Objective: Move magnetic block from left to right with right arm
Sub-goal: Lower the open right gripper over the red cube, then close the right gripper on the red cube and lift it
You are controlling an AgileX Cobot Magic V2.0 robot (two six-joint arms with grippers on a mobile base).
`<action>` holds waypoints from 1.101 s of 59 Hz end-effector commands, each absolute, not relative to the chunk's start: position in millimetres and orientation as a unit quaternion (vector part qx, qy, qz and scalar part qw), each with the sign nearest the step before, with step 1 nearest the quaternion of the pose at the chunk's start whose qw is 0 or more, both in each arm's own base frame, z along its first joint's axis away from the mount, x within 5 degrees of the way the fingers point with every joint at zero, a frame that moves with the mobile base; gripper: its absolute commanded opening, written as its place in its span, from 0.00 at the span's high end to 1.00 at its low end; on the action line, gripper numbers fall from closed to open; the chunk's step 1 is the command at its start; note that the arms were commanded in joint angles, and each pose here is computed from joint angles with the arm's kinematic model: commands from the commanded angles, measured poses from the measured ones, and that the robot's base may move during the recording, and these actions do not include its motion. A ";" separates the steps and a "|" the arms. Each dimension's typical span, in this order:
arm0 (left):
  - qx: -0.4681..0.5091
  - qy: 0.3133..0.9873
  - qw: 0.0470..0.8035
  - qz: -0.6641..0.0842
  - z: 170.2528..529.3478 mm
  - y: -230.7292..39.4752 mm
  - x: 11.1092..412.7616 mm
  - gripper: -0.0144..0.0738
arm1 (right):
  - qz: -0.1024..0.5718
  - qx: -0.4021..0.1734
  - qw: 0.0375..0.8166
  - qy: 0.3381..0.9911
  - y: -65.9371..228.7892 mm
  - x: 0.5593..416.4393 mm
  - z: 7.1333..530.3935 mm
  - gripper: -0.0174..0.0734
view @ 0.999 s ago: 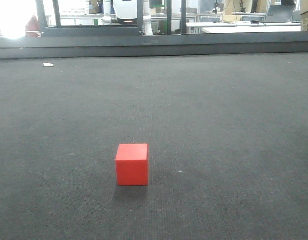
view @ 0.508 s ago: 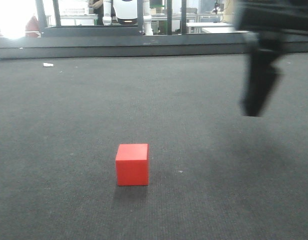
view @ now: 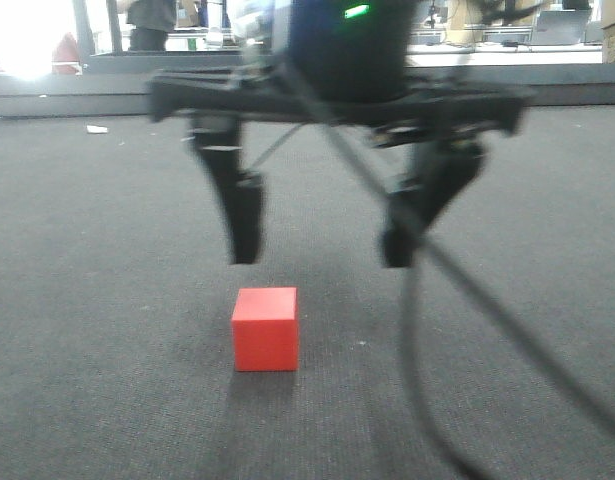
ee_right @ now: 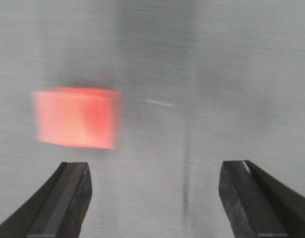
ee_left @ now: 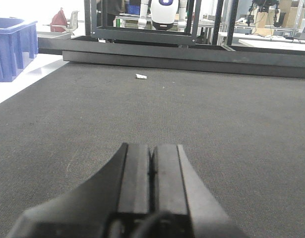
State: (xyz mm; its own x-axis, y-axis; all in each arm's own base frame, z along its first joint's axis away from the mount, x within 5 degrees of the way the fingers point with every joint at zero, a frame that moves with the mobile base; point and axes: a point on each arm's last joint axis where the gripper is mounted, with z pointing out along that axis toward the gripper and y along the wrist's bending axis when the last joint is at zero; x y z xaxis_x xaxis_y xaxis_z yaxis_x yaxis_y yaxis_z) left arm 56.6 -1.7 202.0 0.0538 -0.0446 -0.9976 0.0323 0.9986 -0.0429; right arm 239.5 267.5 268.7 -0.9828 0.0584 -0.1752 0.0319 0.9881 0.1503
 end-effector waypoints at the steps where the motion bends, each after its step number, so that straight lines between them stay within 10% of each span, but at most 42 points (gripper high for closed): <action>1: -0.005 0.656 0.754 -0.030 207.1 -1.8 55.8 0.97 | 0.107 0.023 0.110 0.988 277.4 243.9 288.2 0.12; 65: -0.005 0.656 0.754 -0.030 207.1 -1.8 55.8 0.97 | 0.092 0.021 0.087 0.992 299.8 257.2 246.6 0.18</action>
State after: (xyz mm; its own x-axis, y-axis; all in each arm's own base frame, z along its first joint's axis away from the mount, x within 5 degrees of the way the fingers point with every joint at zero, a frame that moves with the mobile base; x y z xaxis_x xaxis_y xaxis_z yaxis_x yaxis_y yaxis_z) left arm 56.6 -1.7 202.0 0.0538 -0.0446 -0.9976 0.0323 0.9986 -0.0429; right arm 258.3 298.9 220.0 -0.9917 0.0525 -0.1170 0.0380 0.9917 0.1231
